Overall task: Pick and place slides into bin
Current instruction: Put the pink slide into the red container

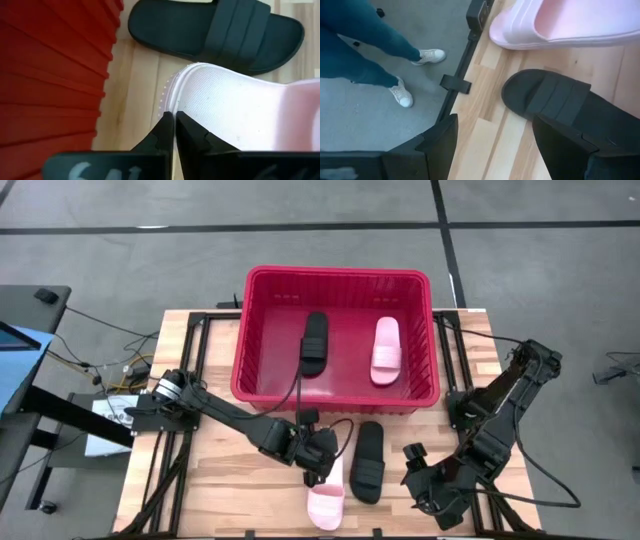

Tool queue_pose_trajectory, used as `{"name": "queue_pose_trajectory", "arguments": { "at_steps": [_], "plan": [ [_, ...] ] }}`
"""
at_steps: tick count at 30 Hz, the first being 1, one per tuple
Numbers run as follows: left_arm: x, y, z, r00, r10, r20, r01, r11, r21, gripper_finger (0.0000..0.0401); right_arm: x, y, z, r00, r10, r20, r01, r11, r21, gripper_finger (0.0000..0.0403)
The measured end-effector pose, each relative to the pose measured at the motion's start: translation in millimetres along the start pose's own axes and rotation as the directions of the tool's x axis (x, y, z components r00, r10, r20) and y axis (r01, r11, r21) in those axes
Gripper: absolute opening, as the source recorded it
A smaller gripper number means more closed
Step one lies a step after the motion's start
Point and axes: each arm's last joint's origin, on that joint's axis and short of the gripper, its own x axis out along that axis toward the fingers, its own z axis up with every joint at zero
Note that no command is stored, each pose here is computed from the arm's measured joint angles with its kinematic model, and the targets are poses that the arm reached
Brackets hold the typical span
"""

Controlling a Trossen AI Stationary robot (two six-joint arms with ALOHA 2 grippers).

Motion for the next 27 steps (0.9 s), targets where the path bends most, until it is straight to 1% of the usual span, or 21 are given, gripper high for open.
{"name": "queue_pose_trajectory", "arguments": {
  "at_steps": [4, 9, 14, 20, 27],
  "plan": [
    [-22.0, -2.5, 5.8, 0.997, 0.077, 0.020, -0.078, 0.997, 0.028, 0.0000, 0.0, 0.0, 0.0, 1.000, 0.000, 0.000, 0.000, 1.000, 0.000, 0.0249],
    [-47.7, 2.0, 18.1, 0.993, 0.111, 0.046, -0.112, 0.993, 0.030, 0.0000, 0.0, 0.1, 0.1, 1.000, 0.001, 0.001, -0.001, 1.000, 0.000, 0.0249],
    [-64.6, 6.1, 27.4, 0.991, 0.116, 0.074, -0.117, 0.993, 0.018, 0.0000, 0.0, 1.3, 2.5, 1.000, 0.013, 0.026, -0.013, 1.000, 0.004, 0.0249],
    [-77.0, 8.8, 34.5, 0.988, 0.113, 0.104, -0.113, 0.994, 0.001, 0.0000, 0.2, -0.9, 8.9, 0.996, -0.014, 0.091, 0.016, 0.999, -0.028, 0.0249],
    [-77.4, 8.9, 34.9, 0.988, 0.114, 0.106, -0.114, 0.993, -0.003, 0.0000, 2.7, -19.2, 17.3, 0.993, -0.063, 0.104, 0.075, 0.991, -0.114, 0.0249]
  ]
}}
